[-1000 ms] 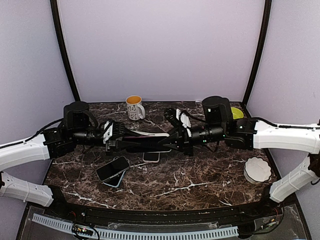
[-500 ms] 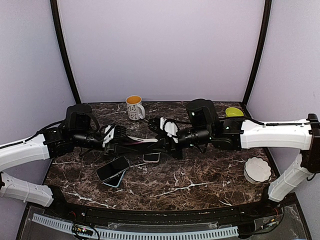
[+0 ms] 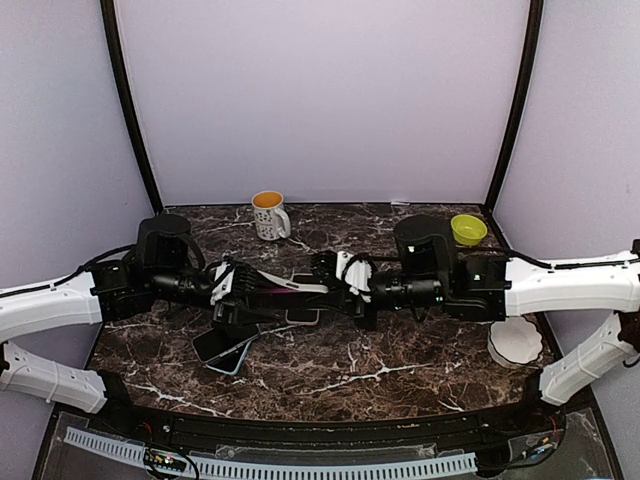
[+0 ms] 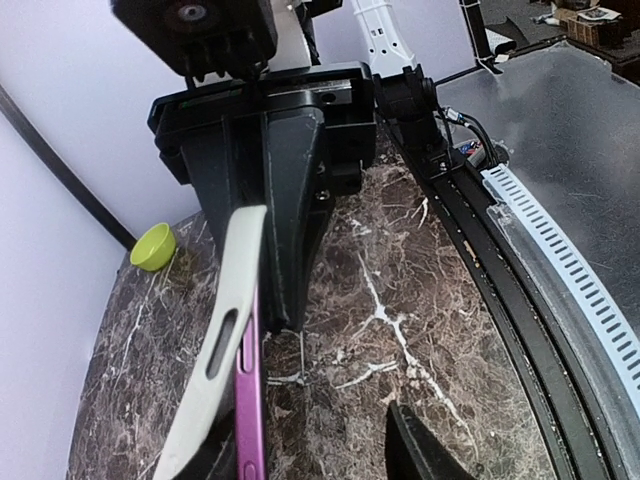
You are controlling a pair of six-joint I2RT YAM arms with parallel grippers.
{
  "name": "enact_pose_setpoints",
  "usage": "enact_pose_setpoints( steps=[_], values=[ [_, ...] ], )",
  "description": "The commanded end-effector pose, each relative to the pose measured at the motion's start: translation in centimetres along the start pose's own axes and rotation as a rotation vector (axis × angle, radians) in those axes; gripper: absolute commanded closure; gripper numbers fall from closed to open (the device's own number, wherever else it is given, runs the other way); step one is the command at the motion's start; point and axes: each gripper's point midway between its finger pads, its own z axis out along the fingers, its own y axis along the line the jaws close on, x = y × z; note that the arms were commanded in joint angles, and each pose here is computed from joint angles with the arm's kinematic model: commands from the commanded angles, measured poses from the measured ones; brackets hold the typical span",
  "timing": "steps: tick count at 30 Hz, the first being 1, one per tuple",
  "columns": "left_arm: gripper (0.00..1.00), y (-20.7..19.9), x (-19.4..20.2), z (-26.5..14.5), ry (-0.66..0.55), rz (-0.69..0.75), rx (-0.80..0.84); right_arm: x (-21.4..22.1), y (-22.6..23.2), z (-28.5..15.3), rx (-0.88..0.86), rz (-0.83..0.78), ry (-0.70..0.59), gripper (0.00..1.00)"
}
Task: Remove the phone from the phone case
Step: Adjust the phone case on the phone, then pass from the right arm to the left
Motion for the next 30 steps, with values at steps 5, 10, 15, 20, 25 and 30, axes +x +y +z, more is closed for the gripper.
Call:
enact_pose_setpoints(
  steps=[5,10,15,20,25,30],
  values=[
    [0.51,1.0,0.3,-0.8,0.018,0.066,-0.095,-5.2,-2.8,-6.9,0.235,-0.053,-0.211,1.0],
    [0.48,1.8,-0.8,-1.9,-0.016,0.112,-0.172,-4.6,-2.4,-9.1,0.259,-0.048,-0.219,1.0],
    [0.49,1.2,-1.6,-1.9,-0.064,0.095,-0.136,-6.1,-1.6,-10.7,0.244,-0.053,-0.322,1.0],
    [0.51,0.4,-3.4,-2.1,-0.152,0.059,-0.083,-7.2,-1.2,-10.8,0.213,-0.069,-0.379,1.0],
    [0.52,0.3,-5.6,-3.1,-0.246,0.058,-0.083,-8.4,-0.3,-11.2,0.159,-0.088,-0.448,1.0],
    [0.53,-0.6,-7.3,-4.0,-0.312,0.061,-0.04,-9.0,-0.2,-11.3,0.123,-0.1,-0.485,1.0]
  ],
)
